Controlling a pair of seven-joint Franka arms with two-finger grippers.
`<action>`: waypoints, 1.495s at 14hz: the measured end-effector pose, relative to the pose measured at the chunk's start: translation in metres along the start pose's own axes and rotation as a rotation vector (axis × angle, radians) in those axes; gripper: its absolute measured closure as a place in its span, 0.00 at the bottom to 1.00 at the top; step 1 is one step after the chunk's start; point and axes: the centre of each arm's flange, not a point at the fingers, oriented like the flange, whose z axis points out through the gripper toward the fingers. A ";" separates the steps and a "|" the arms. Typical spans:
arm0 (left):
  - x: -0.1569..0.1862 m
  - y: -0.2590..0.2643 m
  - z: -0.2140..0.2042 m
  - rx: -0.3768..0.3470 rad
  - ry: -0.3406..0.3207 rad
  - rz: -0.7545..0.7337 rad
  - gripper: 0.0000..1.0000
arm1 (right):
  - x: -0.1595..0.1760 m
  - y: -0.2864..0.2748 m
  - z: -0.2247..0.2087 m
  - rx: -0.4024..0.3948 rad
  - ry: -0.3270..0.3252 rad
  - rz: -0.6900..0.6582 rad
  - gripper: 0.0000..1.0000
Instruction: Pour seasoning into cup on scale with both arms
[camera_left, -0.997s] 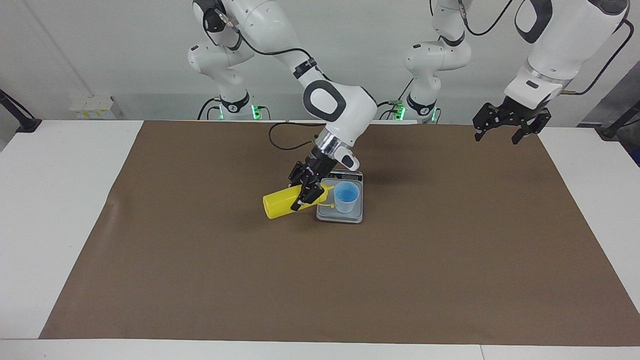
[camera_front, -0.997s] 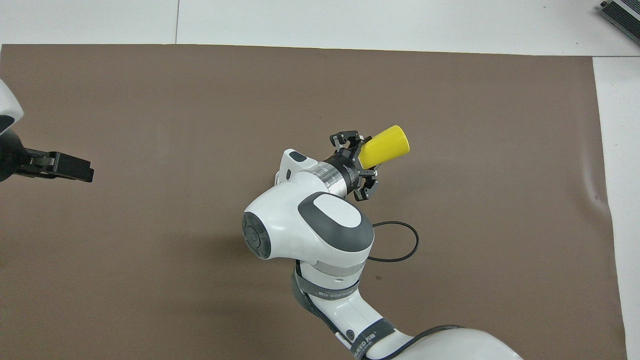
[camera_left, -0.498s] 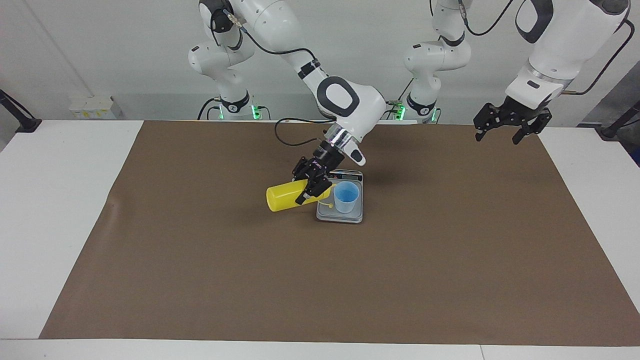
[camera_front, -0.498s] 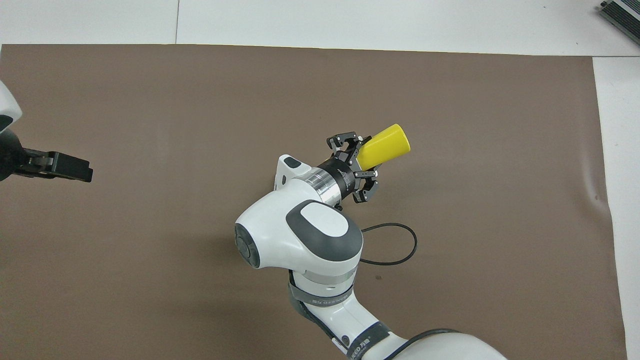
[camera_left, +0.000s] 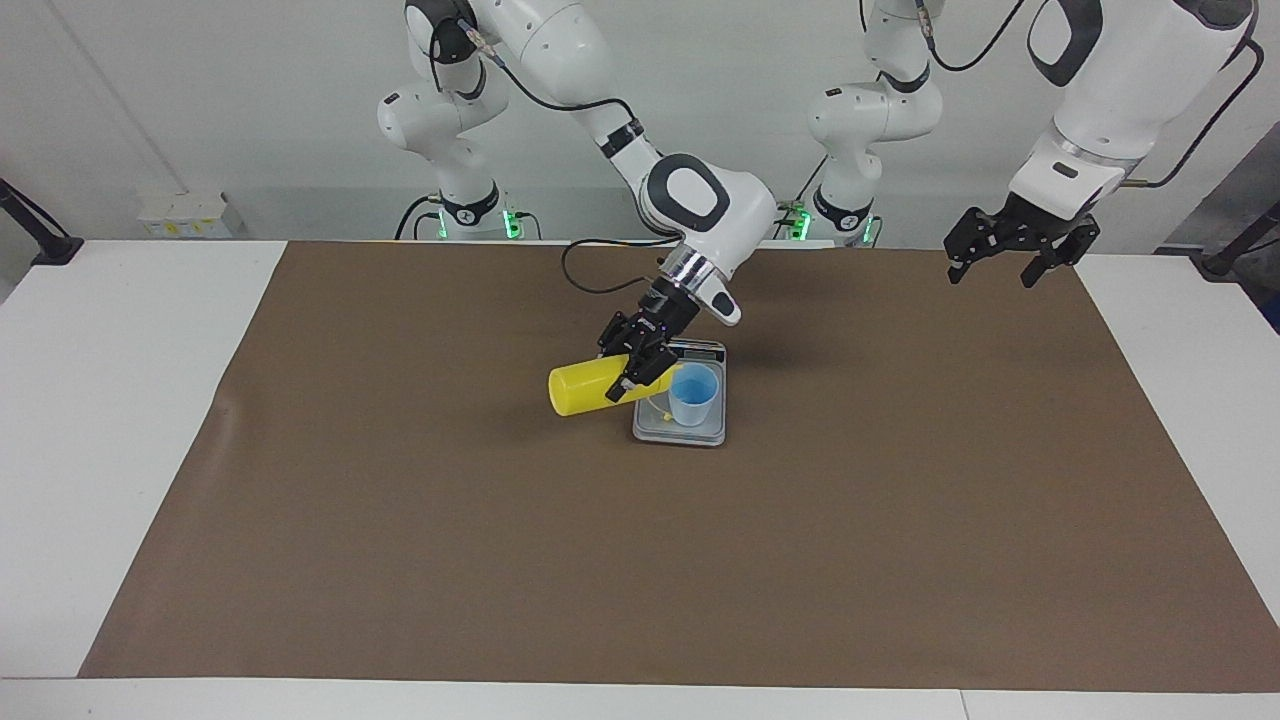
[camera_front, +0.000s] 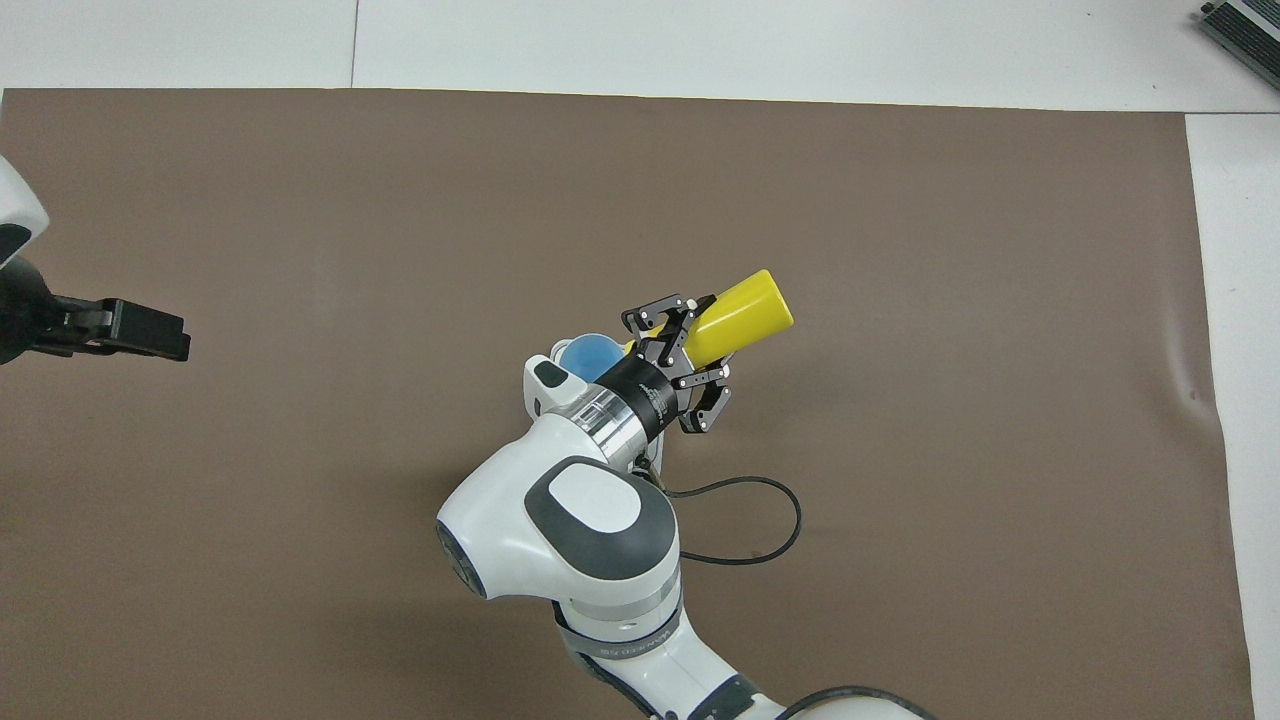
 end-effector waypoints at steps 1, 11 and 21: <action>0.000 0.000 0.000 0.000 0.001 0.000 0.00 | 0.000 0.000 0.000 0.000 -0.001 0.000 0.44; 0.000 0.001 0.000 0.000 0.001 0.001 0.00 | -0.018 0.011 -0.006 -0.012 0.002 0.063 0.44; 0.000 -0.006 0.000 -0.001 0.001 -0.021 0.00 | -0.137 0.041 0.038 0.251 0.296 0.466 0.44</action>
